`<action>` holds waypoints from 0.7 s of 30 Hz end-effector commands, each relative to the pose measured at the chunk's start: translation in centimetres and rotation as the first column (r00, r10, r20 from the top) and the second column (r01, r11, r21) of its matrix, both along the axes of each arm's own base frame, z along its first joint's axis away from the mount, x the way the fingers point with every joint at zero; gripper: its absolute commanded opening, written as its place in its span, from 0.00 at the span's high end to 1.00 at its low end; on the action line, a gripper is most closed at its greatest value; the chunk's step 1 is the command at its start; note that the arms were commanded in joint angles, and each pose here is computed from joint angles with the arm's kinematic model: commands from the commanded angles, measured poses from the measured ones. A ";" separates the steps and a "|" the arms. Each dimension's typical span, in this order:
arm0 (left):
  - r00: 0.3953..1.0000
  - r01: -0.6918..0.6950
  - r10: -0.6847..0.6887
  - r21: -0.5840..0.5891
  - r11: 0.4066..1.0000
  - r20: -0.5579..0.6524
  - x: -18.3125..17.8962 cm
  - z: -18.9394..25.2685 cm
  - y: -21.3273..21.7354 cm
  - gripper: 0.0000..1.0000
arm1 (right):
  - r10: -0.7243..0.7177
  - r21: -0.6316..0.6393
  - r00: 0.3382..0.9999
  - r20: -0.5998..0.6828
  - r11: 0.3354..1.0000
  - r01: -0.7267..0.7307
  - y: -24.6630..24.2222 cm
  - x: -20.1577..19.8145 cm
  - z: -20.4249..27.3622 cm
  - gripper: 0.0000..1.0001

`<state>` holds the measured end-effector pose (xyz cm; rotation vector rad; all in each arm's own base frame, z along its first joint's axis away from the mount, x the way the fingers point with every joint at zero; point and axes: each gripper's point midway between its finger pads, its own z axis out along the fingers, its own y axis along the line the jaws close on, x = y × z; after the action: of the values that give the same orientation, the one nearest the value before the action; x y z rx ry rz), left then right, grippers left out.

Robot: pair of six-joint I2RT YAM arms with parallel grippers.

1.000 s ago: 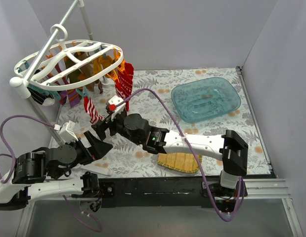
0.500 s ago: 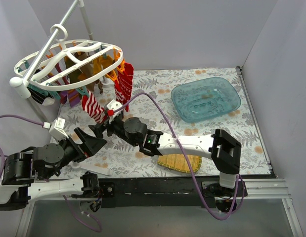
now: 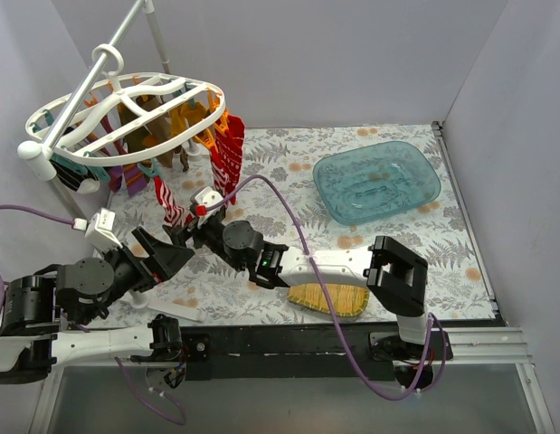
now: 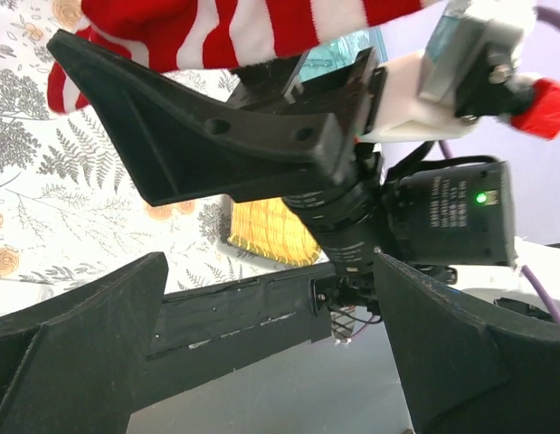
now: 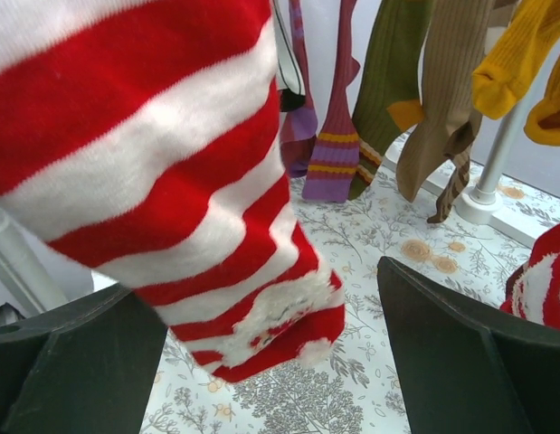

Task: Remove the socks clipped to the hanger
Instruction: Remove the sock from the hanger.

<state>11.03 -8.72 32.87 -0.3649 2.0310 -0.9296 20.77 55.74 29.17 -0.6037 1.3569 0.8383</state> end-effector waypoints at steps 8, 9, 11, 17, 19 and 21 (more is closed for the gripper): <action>0.997 -0.052 0.053 -0.013 0.999 0.060 1.2 1.8 0.0 0.02 | -0.096 0.129 0.995 0.014 0.987 0.093 -1.0 1.6 2.5 0.38; 0.997 -0.052 0.053 -0.007 0.999 0.061 1.2 1.7 -0.1 0.02 | -0.102 0.135 0.995 0.014 0.986 0.099 -1.2 1.6 2.7 0.44; 0.996 -0.055 0.055 -0.007 0.998 0.064 1.3 1.8 -0.2 0.02 | -0.114 0.138 0.993 0.011 0.984 0.111 -1.5 1.7 2.7 0.65; 0.996 -0.065 0.065 0.003 0.998 0.068 1.5 1.7 0.0 0.02 | -0.123 0.143 0.992 0.004 0.982 0.121 -3.0 1.4 2.9 0.99; 0.995 -0.070 0.069 0.007 0.998 0.065 1.5 1.4 0.0 0.02 | -0.125 0.152 0.992 0.003 0.981 0.123 -3.6 1.4 3.3 0.99; 0.996 -0.073 0.072 0.013 0.997 0.061 1.5 1.2 0.0 0.02 | -0.123 0.149 0.992 0.001 0.981 0.122 -4.3 1.2 3.4 0.99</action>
<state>12.04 -8.89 33.95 -0.3838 1.9718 -0.9079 21.95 53.85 27.51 -0.5205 1.3722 0.7739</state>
